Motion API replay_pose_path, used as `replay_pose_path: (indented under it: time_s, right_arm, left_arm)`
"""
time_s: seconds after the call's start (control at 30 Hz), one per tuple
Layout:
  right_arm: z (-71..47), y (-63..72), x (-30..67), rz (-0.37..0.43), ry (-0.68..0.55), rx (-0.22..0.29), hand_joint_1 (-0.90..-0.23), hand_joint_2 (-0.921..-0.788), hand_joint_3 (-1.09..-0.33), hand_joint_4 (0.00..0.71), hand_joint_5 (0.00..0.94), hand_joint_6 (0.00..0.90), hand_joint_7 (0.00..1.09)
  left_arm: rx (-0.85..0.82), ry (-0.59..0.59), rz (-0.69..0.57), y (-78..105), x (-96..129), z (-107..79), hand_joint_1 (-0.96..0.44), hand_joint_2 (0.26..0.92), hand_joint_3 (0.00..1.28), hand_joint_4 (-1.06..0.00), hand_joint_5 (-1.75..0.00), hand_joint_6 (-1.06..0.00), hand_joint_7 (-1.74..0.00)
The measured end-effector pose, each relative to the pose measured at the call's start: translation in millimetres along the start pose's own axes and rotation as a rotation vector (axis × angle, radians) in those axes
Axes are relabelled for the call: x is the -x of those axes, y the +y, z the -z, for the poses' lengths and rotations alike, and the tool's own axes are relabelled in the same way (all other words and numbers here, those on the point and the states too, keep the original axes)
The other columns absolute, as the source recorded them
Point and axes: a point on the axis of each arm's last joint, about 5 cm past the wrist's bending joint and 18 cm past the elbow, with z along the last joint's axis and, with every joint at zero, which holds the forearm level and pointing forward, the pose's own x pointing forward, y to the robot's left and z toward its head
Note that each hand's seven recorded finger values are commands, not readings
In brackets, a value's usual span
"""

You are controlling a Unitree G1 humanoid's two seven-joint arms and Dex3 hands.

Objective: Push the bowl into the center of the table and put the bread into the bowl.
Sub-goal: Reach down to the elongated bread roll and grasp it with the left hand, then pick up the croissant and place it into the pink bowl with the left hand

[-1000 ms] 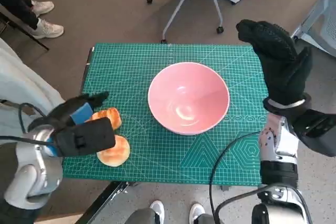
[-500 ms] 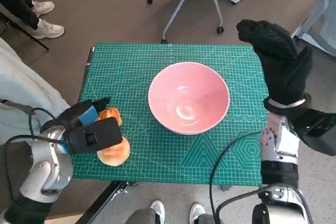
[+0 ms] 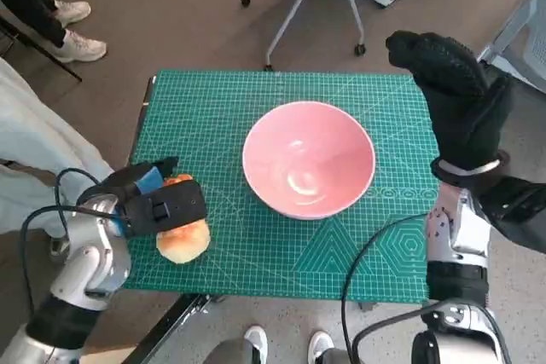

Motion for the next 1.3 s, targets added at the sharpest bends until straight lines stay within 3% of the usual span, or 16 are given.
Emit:
replay_pose_path:
  time_s: [0.03, 0.07, 0.1, 0.13, 0.17, 0.2, 0.3, 0.6, 1.3]
  right_arm:
    - [0.0, -0.3, 0.2, 0.001, 0.000, -0.001, -0.696, -0.921, -0.803, 0.186, 0.001, 0.038, 0.44]
    - [0.0, -0.6, 0.4, 0.002, -0.001, -0.003, -0.696, -0.921, -0.803, 0.186, 0.001, 0.038, 0.44]
    - [0.0, -0.8, 0.5, 0.004, -0.002, -0.004, -0.696, -0.921, -0.803, 0.186, 0.001, 0.039, 0.44]
    - [0.0, -1.0, 0.6, 0.005, -0.002, -0.005, -0.696, -0.921, -0.803, 0.186, 0.001, 0.040, 0.44]
    - [0.0, -1.2, 0.6, 0.005, -0.003, -0.006, -0.696, -0.921, -0.803, 0.186, 0.001, 0.040, 0.44]
    - [0.0, -1.3, 0.6, 0.005, -0.003, -0.007, -0.695, -0.921, -0.804, 0.185, 0.001, 0.040, 0.44]
    - [-0.1, -1.6, 0.7, 0.007, -0.003, -0.011, -0.701, -0.921, -0.798, 0.185, 0.001, 0.041, 0.43]
    - [0.0, -1.8, 0.4, 0.007, -0.003, -0.017, -0.706, -0.921, -0.793, 0.184, 0.000, 0.042, 0.43]
    - [0.6, -1.2, 0.0, -0.006, 0.003, -0.026, -0.685, -0.921, -0.795, 0.181, 0.000, 0.039, 0.42]
  left_arm:
    - [-0.003, 0.005, -0.006, -0.8, -1, 0.5, -0.01, 0.789, 0.02, -0.54, -0.10, -0.45, -0.07]
    - [-0.007, 0.008, -0.012, -1.6, -2, 1.0, 0.00, 0.795, 0.02, -0.58, -0.11, -0.47, -0.07]
    - [-0.015, 0.011, -0.021, -2.6, -3, 1.5, 0.07, 0.820, 0.03, -0.60, -0.33, -0.52, -0.09]
    - [-0.027, 0.011, -0.031, -3.9, -4, 1.9, 0.18, 0.856, 0.05, -0.62, -0.66, -0.58, -0.13]
    - [-0.039, 0.007, -0.046, -5.7, -5, 2.2, 0.12, 0.880, 0.06, -0.67, -0.86, -0.58, -0.47]
    - [-0.050, 0.000, -0.057, -7.4, -6, 2.6, 0.08, 0.894, 0.06, -0.70, -0.98, -0.58, -0.70]
    - [-0.082, -0.031, -0.117, -11.7, -7, 3.2, 0.03, 0.886, 0.08, -0.74, -1.13, -0.64, -0.91]
    - [-0.118, -0.092, -0.196, -19.0, -6, 4.6, 0.00, 0.886, 0.09, -0.73, -1.25, -0.69, -0.97]
    - [-0.107, -0.138, -0.213, -13.9, 1, 4.4, 0.00, 0.906, 0.05, -0.74, -1.18, -0.68, -1.04]
